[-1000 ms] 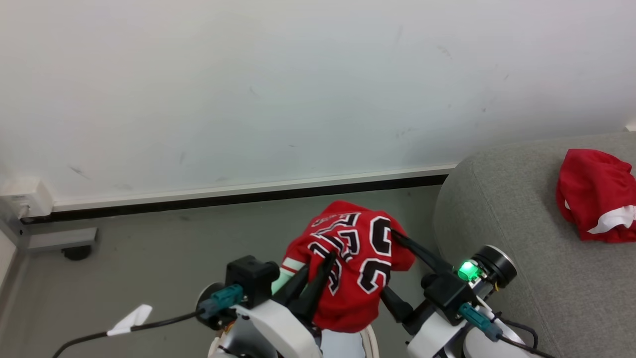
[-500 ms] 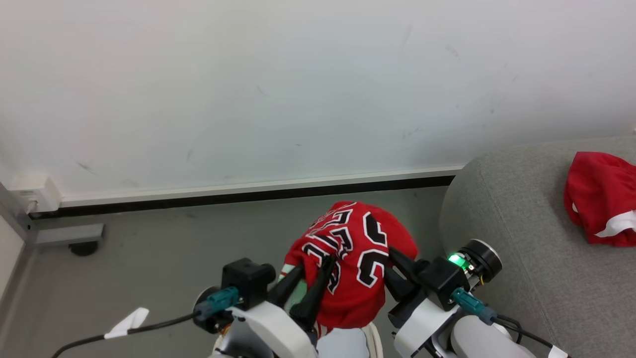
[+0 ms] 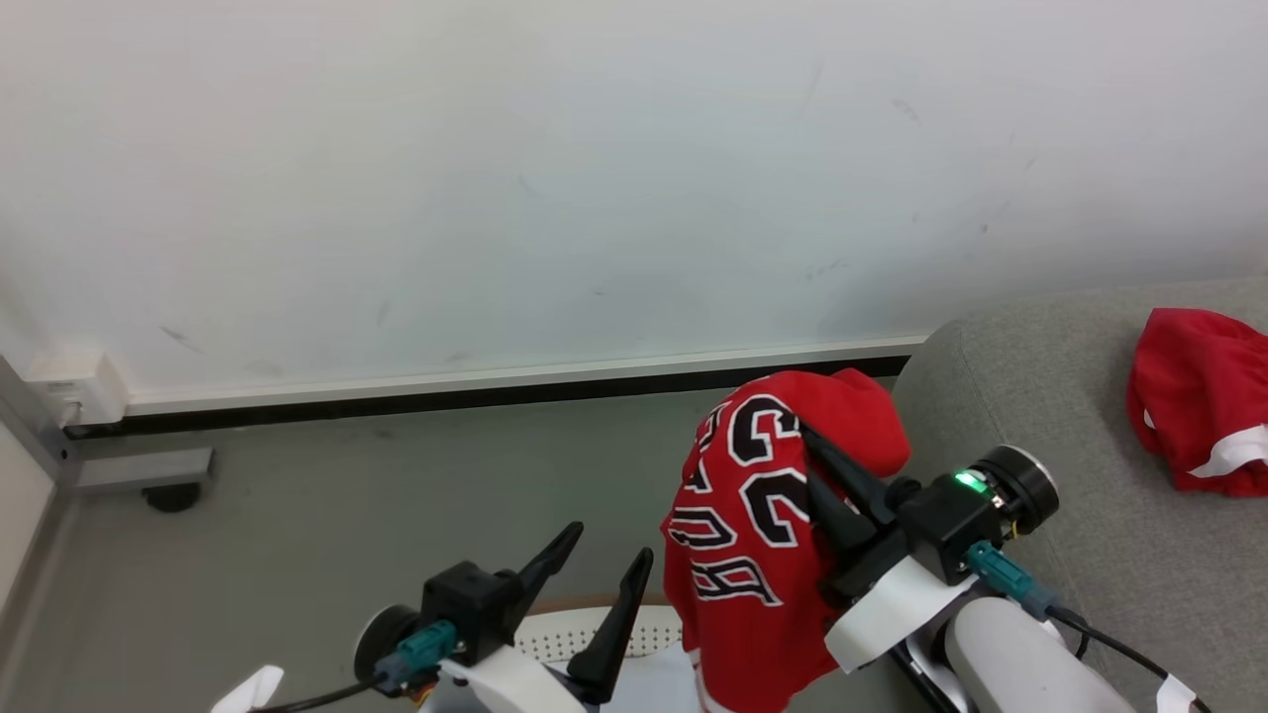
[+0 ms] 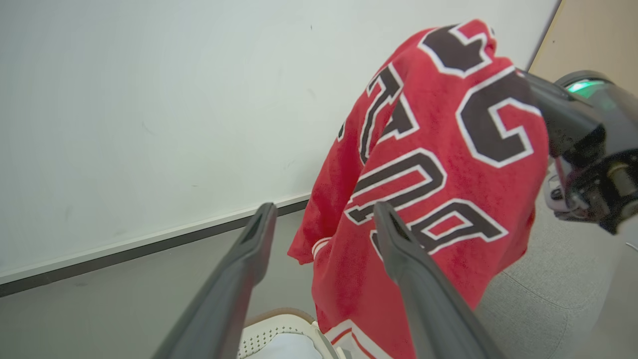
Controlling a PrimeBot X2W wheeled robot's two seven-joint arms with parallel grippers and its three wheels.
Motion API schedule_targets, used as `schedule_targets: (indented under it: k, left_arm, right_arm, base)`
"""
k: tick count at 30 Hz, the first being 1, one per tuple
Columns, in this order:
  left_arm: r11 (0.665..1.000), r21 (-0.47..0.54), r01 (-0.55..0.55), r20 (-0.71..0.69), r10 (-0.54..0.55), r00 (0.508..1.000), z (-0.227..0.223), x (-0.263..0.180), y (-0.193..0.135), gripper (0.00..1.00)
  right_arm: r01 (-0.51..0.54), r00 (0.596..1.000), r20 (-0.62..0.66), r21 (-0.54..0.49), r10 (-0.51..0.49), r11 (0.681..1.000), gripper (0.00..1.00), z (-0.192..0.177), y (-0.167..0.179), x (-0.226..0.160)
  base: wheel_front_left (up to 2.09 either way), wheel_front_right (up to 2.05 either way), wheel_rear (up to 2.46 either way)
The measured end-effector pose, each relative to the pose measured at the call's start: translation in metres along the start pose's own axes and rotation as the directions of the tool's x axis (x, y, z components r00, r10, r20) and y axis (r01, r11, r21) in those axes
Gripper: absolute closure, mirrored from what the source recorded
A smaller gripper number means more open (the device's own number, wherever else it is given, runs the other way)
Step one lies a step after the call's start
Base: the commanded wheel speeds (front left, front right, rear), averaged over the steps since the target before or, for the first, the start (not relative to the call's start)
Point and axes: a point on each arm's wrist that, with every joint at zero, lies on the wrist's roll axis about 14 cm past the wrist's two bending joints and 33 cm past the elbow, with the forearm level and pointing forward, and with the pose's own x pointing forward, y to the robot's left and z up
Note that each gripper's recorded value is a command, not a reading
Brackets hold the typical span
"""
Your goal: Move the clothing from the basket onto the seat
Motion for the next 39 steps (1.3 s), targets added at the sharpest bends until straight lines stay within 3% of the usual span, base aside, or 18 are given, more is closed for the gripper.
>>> schedule_targets:
  k: [12,23,30,39]
  left_arm:
    - [1.000,-0.009,0.029,-0.018,-0.029,0.999,-0.010,0.004,-0.009,0.00]
    - [0.989,-0.041,0.145,-0.035,-0.146,0.989,-0.019,0.026,-0.041,0.00]
    - [0.963,-0.072,0.260,-0.042,-0.264,0.964,-0.025,0.043,-0.077,0.00]
    - [0.904,-0.110,0.413,-0.032,-0.419,0.907,-0.029,0.066,-0.118,0.00]
  right_arm:
    - [0.066,0.998,0.026,-0.021,-0.065,0.998,1.00,0.011,-0.023,-0.008]
    - [0.181,0.983,0.040,-0.048,-0.179,0.982,1.00,0.019,-0.058,-0.035]
    - [0.306,0.952,0.042,-0.083,-0.303,0.948,1.00,0.025,-0.096,-0.070]
    - [0.451,0.892,0.017,-0.097,-0.452,0.887,1.00,0.016,-0.144,-0.103]
  base:
    - [0.00,0.00,0.00]
    - [0.00,0.00,0.00]
    - [0.00,0.00,0.00]
    - [0.00,0.00,0.00]
